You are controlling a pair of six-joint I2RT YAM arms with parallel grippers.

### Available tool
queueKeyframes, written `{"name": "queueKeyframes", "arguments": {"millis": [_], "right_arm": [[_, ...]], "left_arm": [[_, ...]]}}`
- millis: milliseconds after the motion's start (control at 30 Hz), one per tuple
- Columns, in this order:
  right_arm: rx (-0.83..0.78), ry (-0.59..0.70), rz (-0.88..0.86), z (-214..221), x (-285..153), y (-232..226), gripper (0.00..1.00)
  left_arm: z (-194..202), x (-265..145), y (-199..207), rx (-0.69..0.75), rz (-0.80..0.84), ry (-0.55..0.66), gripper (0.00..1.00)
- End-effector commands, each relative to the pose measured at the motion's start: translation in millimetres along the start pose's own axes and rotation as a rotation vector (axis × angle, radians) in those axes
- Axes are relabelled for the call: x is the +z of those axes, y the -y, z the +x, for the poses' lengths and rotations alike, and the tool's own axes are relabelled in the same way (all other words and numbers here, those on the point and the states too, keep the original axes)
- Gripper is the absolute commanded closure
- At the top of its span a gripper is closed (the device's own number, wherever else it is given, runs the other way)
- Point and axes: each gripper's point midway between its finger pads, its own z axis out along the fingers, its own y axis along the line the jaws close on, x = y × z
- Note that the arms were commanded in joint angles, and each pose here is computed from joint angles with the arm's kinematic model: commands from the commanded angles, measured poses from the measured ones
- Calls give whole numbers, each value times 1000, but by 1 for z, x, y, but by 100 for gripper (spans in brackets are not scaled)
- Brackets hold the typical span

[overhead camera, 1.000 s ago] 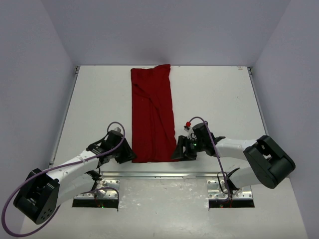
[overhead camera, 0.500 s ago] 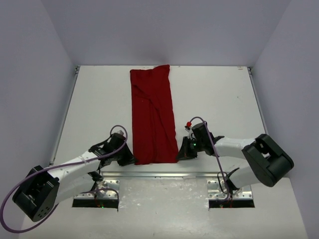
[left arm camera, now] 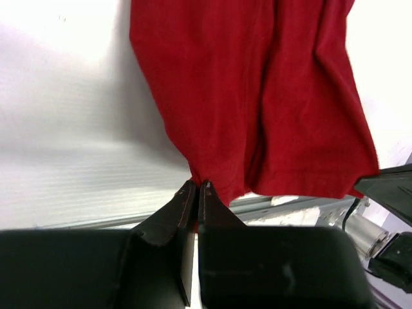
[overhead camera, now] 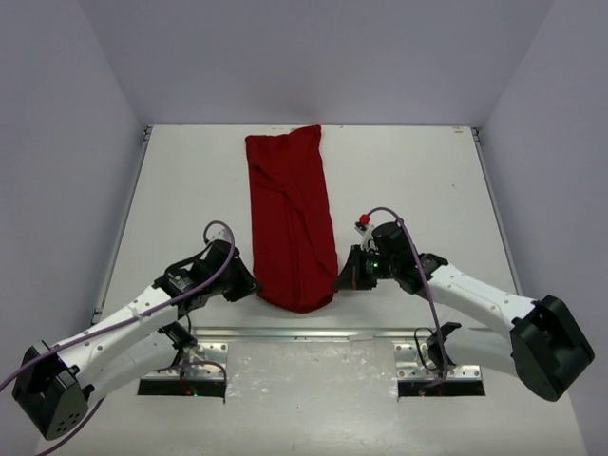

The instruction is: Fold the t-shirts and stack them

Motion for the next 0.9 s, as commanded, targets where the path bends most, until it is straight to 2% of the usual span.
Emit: {"name": "queueKeyframes", "arguments": {"millis": [0, 233, 367, 567, 733, 867], "right_arm": [[-38, 60, 30, -32, -10, -15, 99], [-37, 73, 37, -82, -6, -22, 99], [-34, 80, 54, -113, -3, -21, 99], [-64, 82, 60, -166, 7, -28, 99], [-56, 53, 92, -195, 23, -20, 99], [-84, 74, 93, -237, 30, -27, 99]], "left_arm": [[-17, -4, 10, 25, -36, 58, 100], [-64, -8, 47, 66, -42, 191, 100], [-104, -10, 61, 62, -57, 255, 100], [-157, 0, 64, 60, -58, 296, 100], [-183, 14, 79, 69, -40, 290, 100], [-210, 25, 83, 58, -48, 307, 100]]}}
